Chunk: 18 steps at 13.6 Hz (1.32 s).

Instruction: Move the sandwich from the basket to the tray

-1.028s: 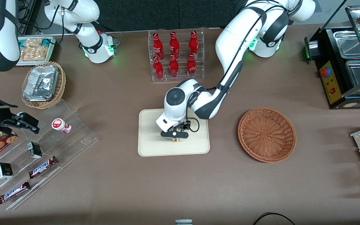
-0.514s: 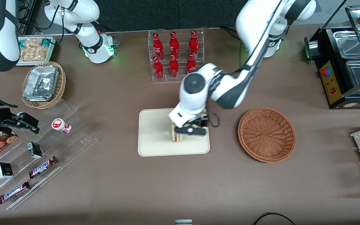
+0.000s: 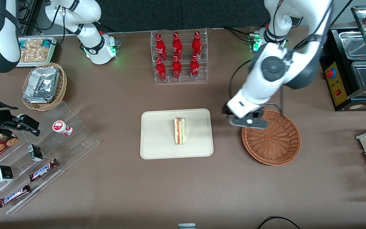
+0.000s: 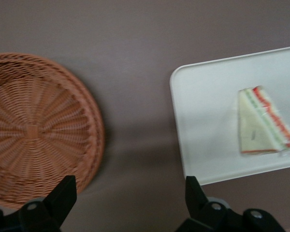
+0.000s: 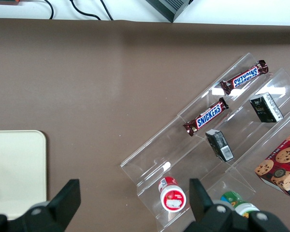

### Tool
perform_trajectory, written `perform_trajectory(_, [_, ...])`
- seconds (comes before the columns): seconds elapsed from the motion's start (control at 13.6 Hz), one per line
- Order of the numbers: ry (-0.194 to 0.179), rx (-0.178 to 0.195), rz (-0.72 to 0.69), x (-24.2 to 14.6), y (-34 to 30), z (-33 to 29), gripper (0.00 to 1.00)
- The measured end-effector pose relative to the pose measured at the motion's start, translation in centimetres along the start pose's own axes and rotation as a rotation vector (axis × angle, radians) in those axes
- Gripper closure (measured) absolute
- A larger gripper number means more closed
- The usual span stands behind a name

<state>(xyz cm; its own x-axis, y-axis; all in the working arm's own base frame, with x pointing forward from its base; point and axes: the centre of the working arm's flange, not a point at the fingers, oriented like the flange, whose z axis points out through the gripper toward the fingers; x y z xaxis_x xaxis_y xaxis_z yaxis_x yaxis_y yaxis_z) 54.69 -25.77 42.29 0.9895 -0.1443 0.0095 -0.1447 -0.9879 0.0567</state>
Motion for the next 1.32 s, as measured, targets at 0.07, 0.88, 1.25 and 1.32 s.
perform_trajectory(0.07, [-0.034, -0.001, 0.006, -0.1, -3.3, -0.1, 0.00])
perform_trajectory(0.88, [-0.012, -0.008, -0.049, -3.1, -22.3, -12.2, 0.00])
perform_trajectory(1.25, [0.048, -0.004, -0.072, -2.9, -21.8, -19.5, 0.00])
perform_trajectory(1.32, [0.063, -0.002, -0.080, -2.9, -21.7, -20.6, 0.00])
